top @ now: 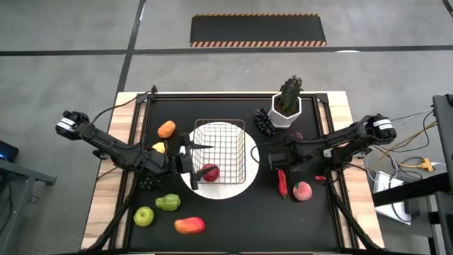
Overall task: Build produce basket
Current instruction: Put the orange into the wire basket
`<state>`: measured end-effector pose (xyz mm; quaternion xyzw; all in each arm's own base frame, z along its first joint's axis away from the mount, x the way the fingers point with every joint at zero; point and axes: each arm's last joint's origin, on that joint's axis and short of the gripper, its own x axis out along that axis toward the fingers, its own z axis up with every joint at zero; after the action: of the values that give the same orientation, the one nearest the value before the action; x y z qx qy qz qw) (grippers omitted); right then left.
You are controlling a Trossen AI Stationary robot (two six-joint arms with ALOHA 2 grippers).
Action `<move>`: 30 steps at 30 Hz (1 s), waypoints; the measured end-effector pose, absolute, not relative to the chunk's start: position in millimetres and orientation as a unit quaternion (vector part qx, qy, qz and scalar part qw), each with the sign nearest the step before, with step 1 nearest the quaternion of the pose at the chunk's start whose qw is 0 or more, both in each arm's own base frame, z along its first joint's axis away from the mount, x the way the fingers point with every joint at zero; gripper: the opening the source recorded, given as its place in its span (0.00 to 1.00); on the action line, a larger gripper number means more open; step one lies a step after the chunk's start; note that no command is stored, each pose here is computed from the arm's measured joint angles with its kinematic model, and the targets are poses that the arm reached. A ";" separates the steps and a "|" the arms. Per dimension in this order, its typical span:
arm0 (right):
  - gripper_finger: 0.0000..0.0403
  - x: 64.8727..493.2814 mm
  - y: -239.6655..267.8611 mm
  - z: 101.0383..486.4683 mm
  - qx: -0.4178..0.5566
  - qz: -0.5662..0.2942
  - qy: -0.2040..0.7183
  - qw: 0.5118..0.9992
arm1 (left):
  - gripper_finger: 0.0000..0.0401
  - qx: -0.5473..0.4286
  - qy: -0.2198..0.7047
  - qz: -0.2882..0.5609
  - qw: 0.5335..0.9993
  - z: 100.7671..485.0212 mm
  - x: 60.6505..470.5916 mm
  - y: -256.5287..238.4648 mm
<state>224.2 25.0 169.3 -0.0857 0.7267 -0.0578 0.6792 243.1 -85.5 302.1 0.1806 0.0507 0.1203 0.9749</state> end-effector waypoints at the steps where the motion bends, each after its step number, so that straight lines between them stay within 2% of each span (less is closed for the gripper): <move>1: 0.71 224.4 24.9 168.8 -0.086 -0.058 0.728 0.678 | 0.75 0.181 0.051 0.120 0.975 302.1 243.1 -85.5; 4: 0.65 224.0 24.9 169.4 -0.083 -0.060 0.726 0.680 | 0.75 0.180 0.051 0.120 0.975 302.1 243.1 -85.5; 9: 0.65 219.6 24.7 183.7 -0.059 -0.069 0.711 0.698 | 0.75 0.179 0.050 0.120 0.975 302.1 243.1 -85.5; 14: 0.65 221.5 24.5 221.7 -0.021 -0.095 0.642 0.761 | 0.75 0.173 0.045 0.121 0.976 303.2 243.2 -85.5; 17: 0.65 224.5 25.5 244.8 0.005 -0.098 0.553 0.828 | 0.75 0.170 0.039 0.122 0.977 304.1 243.6 -85.6; 21: 0.65 226.3 34.1 264.9 0.013 -0.055 0.398 0.916 | 0.75 0.161 0.025 0.123 0.979 304.0 247.7 -87.4; 26: 0.64 219.6 46.4 277.1 -0.034 0.010 0.243 0.969 | 0.75 0.162 0.008 0.126 0.979 302.7 254.4 -90.0; 30: 0.64 220.9 53.2 280.3 -0.071 0.035 0.113 0.990 | 0.75 0.157 -0.025 0.113 0.981 303.6 261.1 -92.3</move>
<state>220.9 53.2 280.3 -0.0714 0.1130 0.0351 0.9904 261.1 -92.3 303.6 0.1569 -0.0247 0.1133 0.9808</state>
